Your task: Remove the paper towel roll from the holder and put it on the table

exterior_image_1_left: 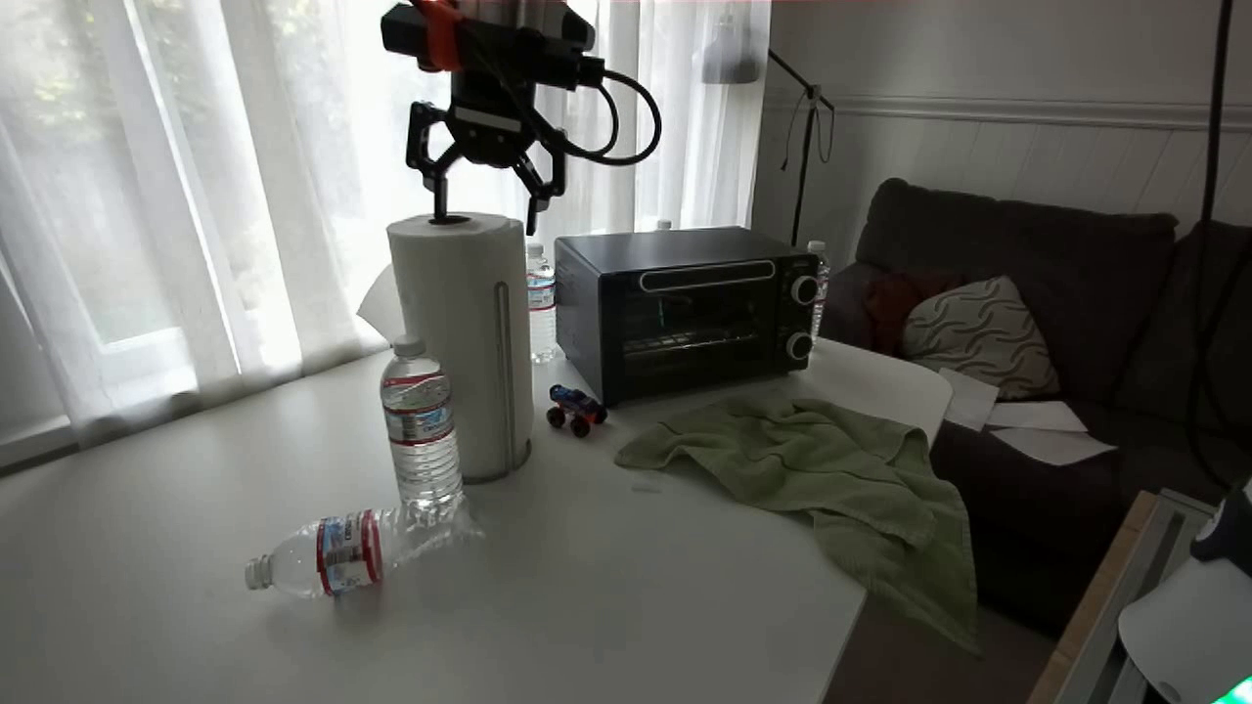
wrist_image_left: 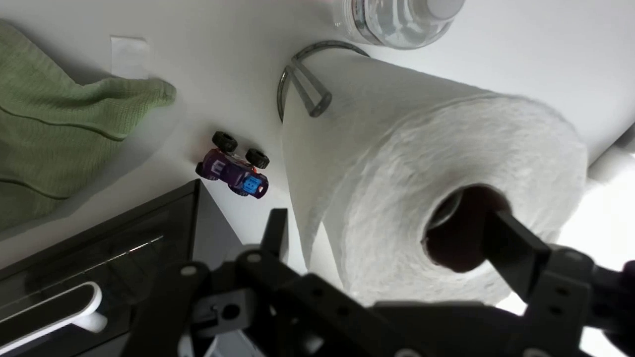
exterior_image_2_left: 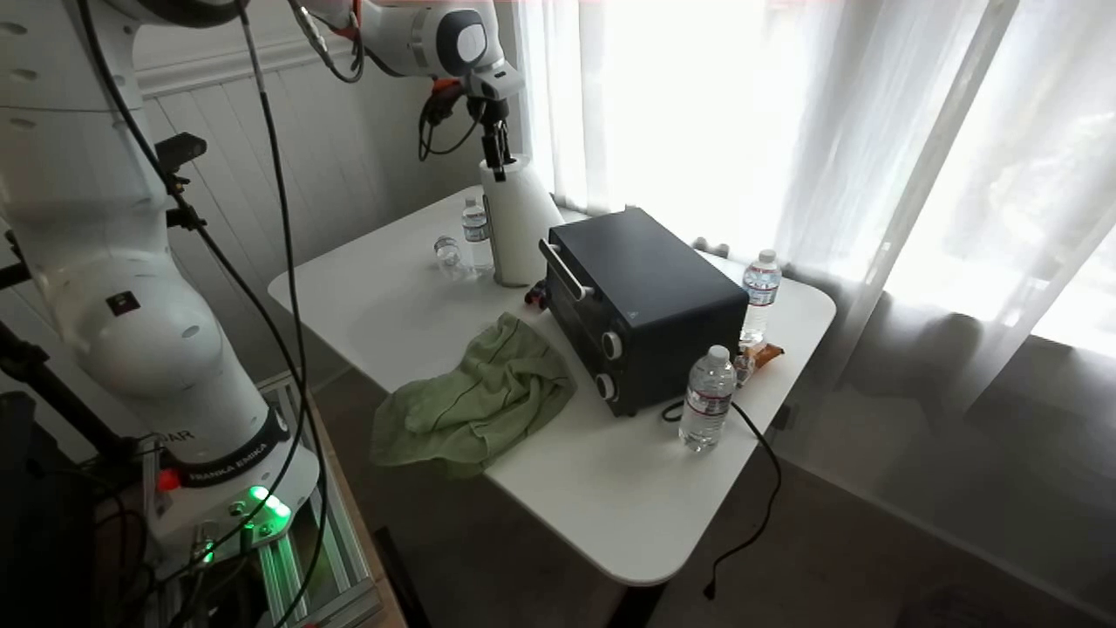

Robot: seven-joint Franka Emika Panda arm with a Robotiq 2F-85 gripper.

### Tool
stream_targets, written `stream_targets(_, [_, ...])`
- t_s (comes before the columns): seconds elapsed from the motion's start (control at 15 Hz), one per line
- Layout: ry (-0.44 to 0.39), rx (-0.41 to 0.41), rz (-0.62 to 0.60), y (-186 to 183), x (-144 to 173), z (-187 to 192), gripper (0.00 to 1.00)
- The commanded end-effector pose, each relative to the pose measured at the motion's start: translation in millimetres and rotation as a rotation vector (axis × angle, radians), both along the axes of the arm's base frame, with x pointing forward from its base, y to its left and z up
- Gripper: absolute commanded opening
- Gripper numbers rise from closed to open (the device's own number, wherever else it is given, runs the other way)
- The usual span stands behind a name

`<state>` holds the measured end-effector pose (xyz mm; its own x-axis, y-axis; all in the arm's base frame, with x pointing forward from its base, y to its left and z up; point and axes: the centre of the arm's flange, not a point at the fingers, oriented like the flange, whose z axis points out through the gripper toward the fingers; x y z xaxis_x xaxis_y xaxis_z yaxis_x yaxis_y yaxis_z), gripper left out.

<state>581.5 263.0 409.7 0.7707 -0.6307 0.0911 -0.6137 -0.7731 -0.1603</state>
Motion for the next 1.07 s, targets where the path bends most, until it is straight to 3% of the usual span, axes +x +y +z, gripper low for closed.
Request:
stream_targets(0.0, [0.018,0.006,-0.039,5.3,11.0,1.2,1.00])
stream_targets(0.4, [0.068,-0.015,-0.057,2.8,15.9,-3.8,0.99])
stream_targets(0.47, [0.073,-0.022,-0.052,2.5,15.8,-4.9,0.75])
stream_targets(0.6, [0.080,-0.029,-0.048,2.7,16.1,-6.1,0.70])
stream_targets(1.0, [0.055,-0.029,-0.073,7.4,18.1,-2.9,0.26])
